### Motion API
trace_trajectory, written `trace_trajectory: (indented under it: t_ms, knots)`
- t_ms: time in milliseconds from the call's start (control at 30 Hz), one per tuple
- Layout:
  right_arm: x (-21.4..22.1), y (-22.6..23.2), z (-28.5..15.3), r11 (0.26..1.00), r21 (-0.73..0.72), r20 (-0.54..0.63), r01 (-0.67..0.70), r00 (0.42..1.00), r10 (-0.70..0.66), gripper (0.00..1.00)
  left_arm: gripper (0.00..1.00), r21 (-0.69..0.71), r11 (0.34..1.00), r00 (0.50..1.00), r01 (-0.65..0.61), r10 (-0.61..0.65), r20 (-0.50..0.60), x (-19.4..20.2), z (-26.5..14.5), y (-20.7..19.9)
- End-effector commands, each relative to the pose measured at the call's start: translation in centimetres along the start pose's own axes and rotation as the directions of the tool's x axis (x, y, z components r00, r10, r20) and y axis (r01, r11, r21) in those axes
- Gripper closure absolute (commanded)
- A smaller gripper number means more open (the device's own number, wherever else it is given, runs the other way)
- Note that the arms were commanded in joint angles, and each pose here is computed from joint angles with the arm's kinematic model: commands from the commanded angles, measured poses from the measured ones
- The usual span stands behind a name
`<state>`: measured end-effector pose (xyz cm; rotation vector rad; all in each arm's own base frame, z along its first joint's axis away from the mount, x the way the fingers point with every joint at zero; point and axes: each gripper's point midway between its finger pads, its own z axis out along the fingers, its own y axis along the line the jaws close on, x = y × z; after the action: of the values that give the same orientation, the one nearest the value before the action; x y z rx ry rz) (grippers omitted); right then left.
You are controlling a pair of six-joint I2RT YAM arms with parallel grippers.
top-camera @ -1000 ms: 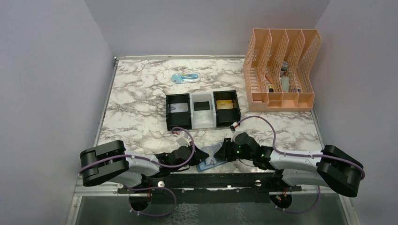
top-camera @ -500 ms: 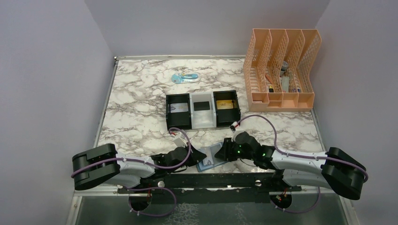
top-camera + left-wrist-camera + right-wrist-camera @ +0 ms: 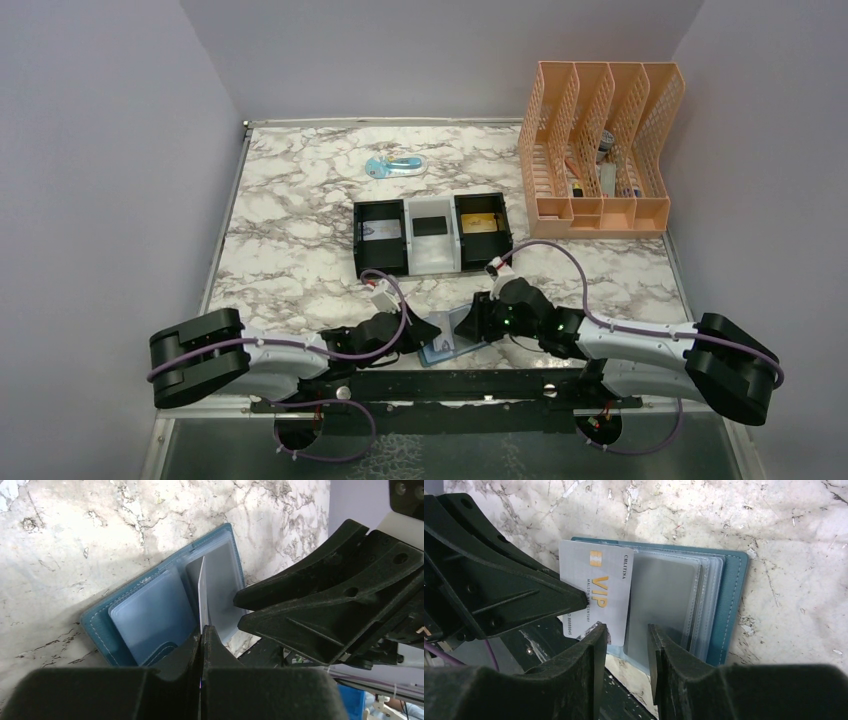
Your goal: Take the credit cards out of the card holder
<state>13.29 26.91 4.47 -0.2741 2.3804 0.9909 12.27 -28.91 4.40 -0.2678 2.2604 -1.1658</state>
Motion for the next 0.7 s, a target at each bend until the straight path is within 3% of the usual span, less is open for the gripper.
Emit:
trace_trajectory:
  t_ms: [0, 667]
  knots:
    - [-0.9, 1.4, 0.1, 0.998, -0.052, 0.030, 0.017, 0.999, -0.016, 0.63, 1.00, -0.010, 1.000, 1.000, -0.021, 0.021, -0.001, 0.0, -0.6, 0.6]
    - [-1.3, 2.9, 0.6, 0.993, -0.116, 0.026, 0.004, 1.000, -0.001, 0.58, 1.00, 0.080, 0.996, 0.999, -0.042, 0.041, 0.005, -0.8, -2.8, -1.0]
